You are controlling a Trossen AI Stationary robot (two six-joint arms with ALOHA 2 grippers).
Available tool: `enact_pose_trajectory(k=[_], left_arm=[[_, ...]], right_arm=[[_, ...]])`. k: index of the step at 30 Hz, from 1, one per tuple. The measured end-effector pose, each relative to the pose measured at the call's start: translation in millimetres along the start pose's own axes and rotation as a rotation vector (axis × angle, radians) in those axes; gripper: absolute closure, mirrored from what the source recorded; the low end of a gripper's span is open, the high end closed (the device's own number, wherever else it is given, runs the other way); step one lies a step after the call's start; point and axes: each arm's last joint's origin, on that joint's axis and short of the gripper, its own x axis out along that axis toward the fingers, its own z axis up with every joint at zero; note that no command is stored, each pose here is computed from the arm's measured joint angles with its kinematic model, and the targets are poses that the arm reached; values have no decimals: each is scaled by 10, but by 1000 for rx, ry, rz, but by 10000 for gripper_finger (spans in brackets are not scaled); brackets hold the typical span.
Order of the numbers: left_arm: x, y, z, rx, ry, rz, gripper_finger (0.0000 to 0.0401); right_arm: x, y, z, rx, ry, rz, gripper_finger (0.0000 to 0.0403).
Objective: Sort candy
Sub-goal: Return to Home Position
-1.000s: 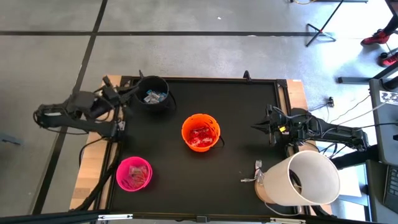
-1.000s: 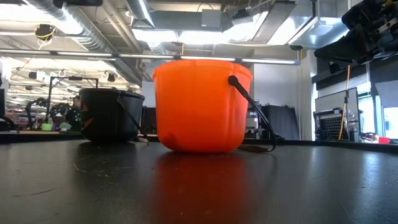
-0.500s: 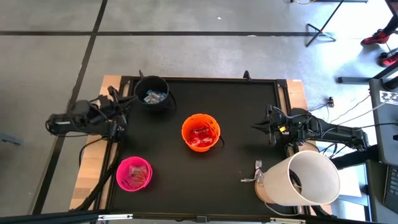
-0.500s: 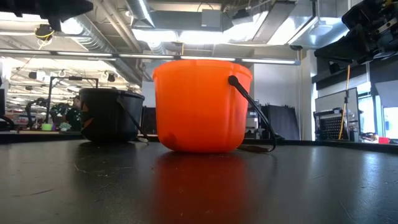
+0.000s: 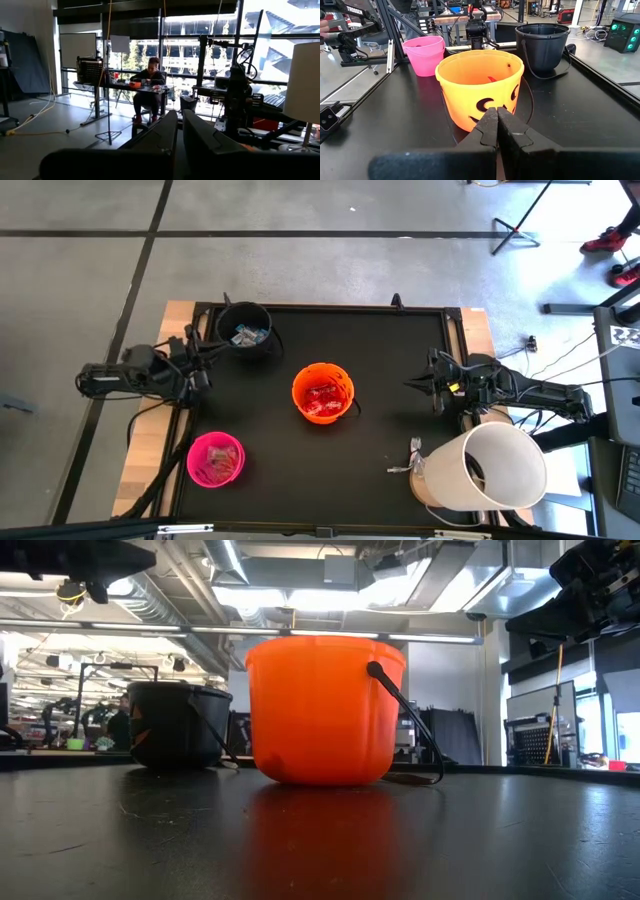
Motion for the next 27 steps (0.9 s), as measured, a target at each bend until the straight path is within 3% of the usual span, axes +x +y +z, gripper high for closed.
enact_pose_trajectory(k=[27], left_arm=[[-12, 10, 31, -5, -13, 10, 378]], right_arm=[[0, 0, 0, 0, 0, 0, 397]])
